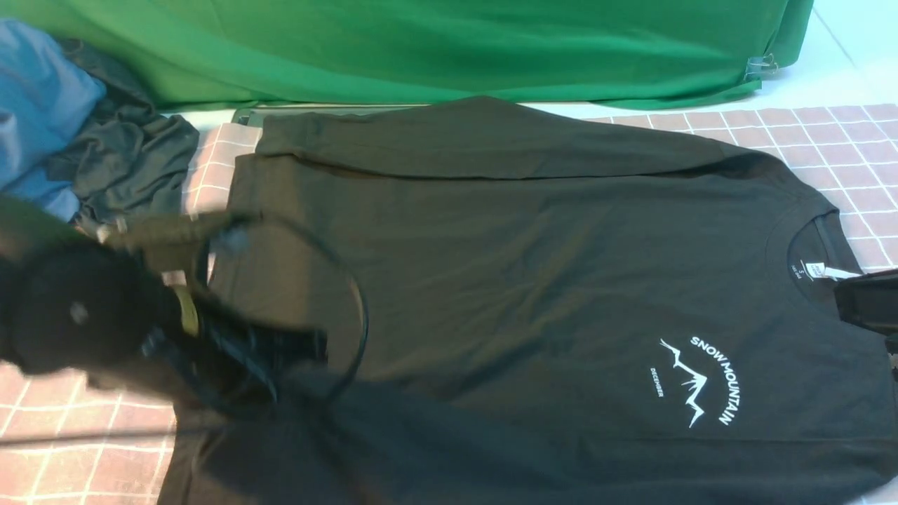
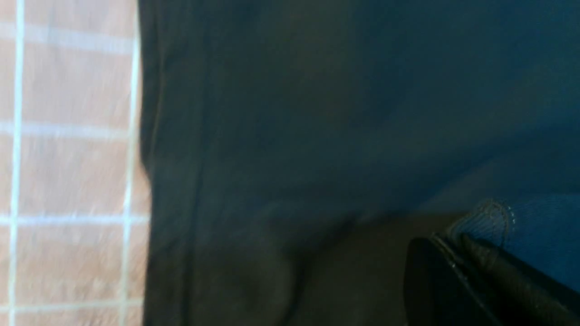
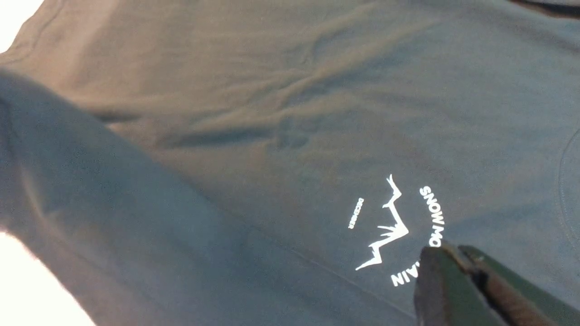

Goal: Fold a long-sleeved shirt over a pink coffee tablecloth.
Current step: 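Fold the left side of the black T-shirt inward over its body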

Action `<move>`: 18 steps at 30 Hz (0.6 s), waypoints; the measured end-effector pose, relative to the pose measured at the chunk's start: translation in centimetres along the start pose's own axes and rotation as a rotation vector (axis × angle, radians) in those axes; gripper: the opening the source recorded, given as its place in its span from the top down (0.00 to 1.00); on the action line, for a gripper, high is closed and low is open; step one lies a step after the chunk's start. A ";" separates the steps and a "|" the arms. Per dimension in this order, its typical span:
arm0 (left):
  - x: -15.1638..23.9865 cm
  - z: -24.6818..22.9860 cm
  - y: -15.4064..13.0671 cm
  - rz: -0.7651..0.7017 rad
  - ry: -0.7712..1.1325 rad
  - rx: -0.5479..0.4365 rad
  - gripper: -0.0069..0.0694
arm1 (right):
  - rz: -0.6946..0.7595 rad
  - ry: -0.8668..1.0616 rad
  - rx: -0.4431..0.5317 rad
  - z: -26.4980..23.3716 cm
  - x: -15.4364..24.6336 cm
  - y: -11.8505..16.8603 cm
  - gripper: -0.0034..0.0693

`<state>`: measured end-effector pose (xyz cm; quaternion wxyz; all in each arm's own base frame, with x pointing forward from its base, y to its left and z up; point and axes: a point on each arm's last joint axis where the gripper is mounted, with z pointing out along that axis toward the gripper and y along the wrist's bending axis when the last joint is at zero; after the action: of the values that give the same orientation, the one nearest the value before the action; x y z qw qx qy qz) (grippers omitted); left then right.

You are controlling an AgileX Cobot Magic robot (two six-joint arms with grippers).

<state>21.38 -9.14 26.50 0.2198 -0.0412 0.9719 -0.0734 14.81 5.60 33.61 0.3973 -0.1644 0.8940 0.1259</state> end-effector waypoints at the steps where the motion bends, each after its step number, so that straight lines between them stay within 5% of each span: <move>1: -0.4 -0.4 -0.2 0.000 -0.013 0.005 0.85 | 0.000 -0.001 0.000 0.0 0.0 0.0 0.90; 9: -5.0 -3.6 -1.7 0.053 -0.222 0.031 0.85 | 0.003 -0.014 0.003 0.0 -0.1 0.0 0.90; 18: -8.4 -0.7 -1.9 0.019 -0.251 -0.027 0.85 | 0.003 -0.027 0.005 0.0 -0.2 0.0 0.90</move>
<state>28.71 -9.95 30.97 0.3399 -0.0439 0.9380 -0.0523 14.98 5.61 33.79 0.4095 -0.1603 0.8892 0.1264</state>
